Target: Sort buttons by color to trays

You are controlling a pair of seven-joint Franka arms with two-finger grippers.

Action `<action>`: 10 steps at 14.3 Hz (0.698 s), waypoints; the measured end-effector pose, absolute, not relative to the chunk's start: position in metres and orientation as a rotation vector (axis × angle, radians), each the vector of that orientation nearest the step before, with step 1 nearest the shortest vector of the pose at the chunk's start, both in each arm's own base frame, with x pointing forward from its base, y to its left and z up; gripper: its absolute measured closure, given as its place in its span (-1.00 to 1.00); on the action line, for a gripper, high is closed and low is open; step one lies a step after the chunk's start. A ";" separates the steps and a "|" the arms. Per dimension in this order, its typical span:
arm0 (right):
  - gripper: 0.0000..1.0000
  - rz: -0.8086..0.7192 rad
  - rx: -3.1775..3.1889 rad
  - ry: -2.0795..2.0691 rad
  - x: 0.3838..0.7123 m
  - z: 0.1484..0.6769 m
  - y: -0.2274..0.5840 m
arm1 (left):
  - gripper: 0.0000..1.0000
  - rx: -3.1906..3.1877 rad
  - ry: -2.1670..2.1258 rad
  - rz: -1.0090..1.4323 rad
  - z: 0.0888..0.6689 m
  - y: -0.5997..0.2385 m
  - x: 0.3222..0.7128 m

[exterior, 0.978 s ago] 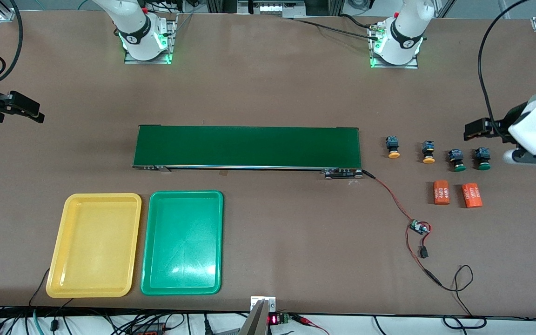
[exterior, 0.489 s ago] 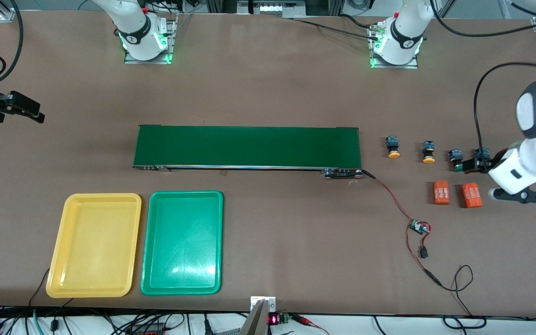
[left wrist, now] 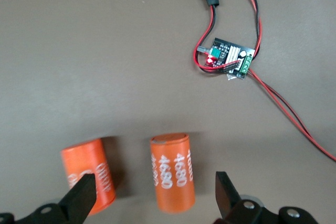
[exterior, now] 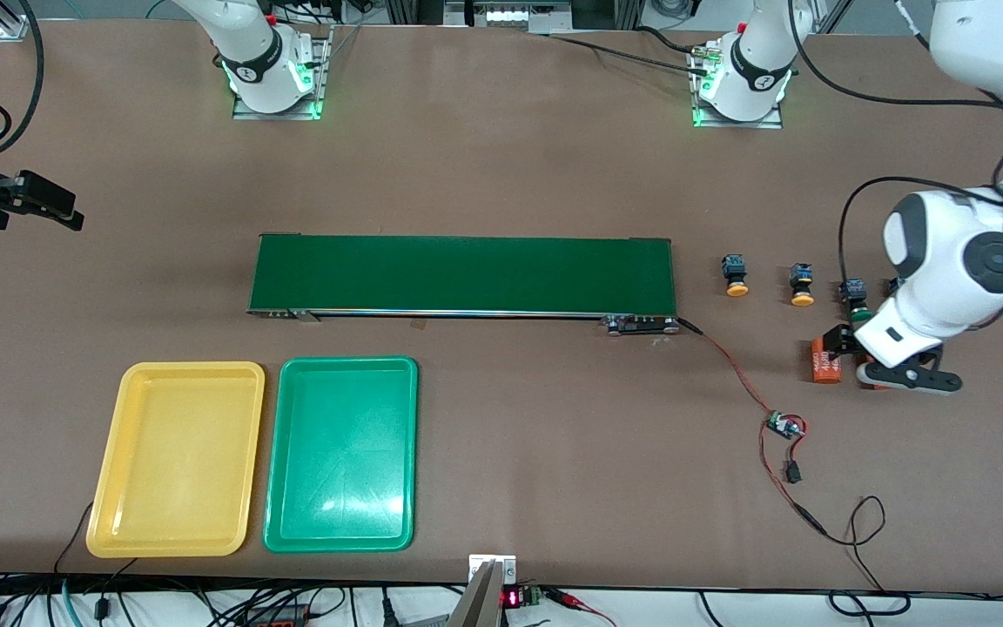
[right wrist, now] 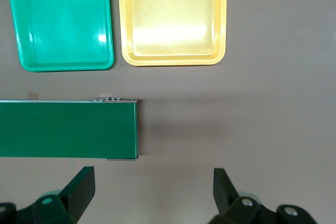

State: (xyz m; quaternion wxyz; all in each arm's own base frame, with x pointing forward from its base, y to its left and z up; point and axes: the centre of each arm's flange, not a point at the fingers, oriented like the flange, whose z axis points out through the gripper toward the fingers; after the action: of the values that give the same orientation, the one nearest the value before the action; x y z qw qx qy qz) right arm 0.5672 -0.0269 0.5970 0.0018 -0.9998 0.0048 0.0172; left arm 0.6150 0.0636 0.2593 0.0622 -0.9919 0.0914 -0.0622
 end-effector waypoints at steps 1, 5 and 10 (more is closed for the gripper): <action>-1.00 0.054 -3.137 0.015 0.567 0.597 -0.027 | -1.00 -2.997 0.283 -0.228 0.242 0.063 0.610; -1.00 0.054 -3.138 0.015 0.567 0.597 -0.027 | -1.00 -2.994 0.283 -0.285 0.192 0.068 0.601; -1.00 0.054 -3.138 0.015 0.567 0.597 -0.027 | -0.54 -3.009 0.270 -0.227 0.165 0.072 0.590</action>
State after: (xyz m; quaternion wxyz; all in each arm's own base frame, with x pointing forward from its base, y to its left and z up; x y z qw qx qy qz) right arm 0.5671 -0.0269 0.5969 0.0017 -0.9998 0.0047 0.0173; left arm 0.5898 0.0723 0.1646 0.0559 -0.9917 0.0888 -0.0749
